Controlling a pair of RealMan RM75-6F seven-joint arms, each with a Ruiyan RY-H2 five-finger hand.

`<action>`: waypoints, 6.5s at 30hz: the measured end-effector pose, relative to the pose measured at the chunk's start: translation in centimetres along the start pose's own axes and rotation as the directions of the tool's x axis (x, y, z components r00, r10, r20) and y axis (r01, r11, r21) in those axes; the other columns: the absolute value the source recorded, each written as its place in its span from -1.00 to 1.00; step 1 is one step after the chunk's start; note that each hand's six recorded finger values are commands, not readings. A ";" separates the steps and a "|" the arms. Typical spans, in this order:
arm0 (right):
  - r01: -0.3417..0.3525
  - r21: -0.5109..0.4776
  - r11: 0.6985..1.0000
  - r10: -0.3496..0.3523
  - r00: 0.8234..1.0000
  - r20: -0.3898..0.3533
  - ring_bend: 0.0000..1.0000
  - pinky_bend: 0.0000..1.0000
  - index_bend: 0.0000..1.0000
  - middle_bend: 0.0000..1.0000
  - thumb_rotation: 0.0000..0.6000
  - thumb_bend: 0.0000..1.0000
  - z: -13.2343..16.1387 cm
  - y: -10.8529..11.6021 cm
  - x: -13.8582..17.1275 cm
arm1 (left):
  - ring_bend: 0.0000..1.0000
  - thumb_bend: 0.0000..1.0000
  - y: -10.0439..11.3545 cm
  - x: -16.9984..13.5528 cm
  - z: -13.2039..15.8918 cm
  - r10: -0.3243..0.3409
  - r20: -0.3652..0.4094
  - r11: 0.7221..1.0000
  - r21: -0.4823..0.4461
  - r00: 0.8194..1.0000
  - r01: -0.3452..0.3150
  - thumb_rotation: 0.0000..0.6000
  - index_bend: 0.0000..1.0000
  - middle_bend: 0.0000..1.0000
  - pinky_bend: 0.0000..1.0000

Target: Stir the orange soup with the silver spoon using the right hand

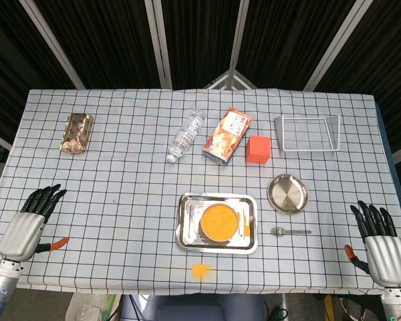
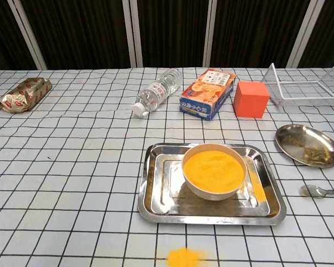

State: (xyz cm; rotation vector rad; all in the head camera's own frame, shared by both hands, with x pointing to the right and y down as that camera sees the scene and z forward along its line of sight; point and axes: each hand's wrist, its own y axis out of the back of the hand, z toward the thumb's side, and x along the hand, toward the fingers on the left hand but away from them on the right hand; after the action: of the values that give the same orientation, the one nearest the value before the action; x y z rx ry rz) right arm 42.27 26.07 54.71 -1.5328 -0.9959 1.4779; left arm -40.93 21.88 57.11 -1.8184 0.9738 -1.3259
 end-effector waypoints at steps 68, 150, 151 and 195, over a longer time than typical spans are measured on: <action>-0.265 0.063 0.962 0.259 0.962 0.083 -1.00 -1.00 -0.04 -0.70 1.00 -0.29 6.1 -13.2 -6.7 | -1.00 -0.96 0.1 -0.1 -0.2 -0.006 -0.009 1.000 -0.010 1.000 0.005 1.00 -1.00 -1.00 -1.00; -0.145 0.005 0.989 0.145 0.988 -0.052 -1.00 -1.00 0.11 -0.65 1.00 0.03 13.7 -7.4 -8.6 | -1.00 -0.96 0.2 0.1 0.1 -0.003 -0.001 1.000 -0.028 1.000 0.003 1.00 -1.00 -1.00 -1.00; -0.148 0.009 0.989 0.148 0.987 -0.061 -1.00 -1.00 0.11 -0.65 1.00 0.03 14.3 -7.5 -8.6 | -1.00 -0.96 0.2 0.1 0.0 -0.003 -0.001 1.000 -0.030 1.000 0.003 1.00 -1.00 -1.00 -1.00; -0.120 0.131 0.984 0.131 0.988 -0.077 -1.00 -1.00 -0.62 -0.70 1.00 0.03 23.0 -9.2 -9.2 | -1.00 -0.96 0.5 0.1 -0.2 -0.017 0.000 0.996 -0.086 1.000 0.016 1.00 -1.00 -1.00 -1.00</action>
State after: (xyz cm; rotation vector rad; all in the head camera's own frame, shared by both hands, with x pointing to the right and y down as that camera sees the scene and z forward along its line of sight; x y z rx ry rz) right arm 18.89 21.48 66.13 -1.5772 -0.7540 1.5187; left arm -41.21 21.53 56.82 -1.8940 1.0330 -1.3133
